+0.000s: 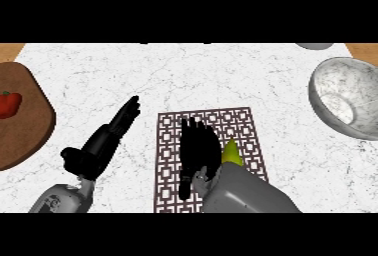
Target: Pick the squash from the placemat and place it in the bowl
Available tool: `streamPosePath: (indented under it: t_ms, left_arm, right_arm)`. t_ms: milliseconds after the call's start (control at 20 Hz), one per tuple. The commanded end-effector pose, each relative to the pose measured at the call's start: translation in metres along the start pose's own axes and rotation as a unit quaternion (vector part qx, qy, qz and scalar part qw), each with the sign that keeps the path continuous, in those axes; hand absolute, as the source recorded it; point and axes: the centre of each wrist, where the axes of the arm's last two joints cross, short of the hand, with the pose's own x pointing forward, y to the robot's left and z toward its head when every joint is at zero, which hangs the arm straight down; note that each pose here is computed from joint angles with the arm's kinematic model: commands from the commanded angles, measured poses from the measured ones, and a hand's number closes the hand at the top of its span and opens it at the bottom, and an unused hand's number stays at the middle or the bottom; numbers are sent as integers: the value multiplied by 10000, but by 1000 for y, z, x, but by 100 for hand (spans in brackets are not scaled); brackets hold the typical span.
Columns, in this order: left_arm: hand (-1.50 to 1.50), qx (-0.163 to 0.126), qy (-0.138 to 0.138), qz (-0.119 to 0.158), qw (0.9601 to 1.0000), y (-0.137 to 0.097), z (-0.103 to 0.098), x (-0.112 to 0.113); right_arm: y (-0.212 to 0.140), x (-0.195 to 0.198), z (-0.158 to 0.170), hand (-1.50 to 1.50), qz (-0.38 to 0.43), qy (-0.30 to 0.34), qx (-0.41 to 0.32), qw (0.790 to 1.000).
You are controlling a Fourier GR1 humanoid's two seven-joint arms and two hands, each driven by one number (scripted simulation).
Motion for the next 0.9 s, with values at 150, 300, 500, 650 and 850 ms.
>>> streamPosePath:
  t_ms: [150, 300, 500, 650, 850]
  left_arm:
    - [0, -27, 66, 77, 9999, -4, 3, -12]
    - [0, -26, 32, 22, 10000, -5, 8, -1]
    - [0, -26, 5, 1, 10000, -2, 9, -10]
    - [0, -94, 35, -81, 9999, -8, -4, 18]
    - [0, -80, 5, 44, 10000, 1, -1, 5]
  right_arm:
    - [7, 1, -7, -150, 24, 1031, 220, 9944]
    - [19, -13, -8, -150, -14, 1009, 247, 9946]
    - [8, -14, -13, -150, -55, 991, 202, 9949]
    - [21, -15, -5, -150, -179, 825, 172, 9963]
    - [22, -13, -25, 150, 6, 439, -232, 9988]
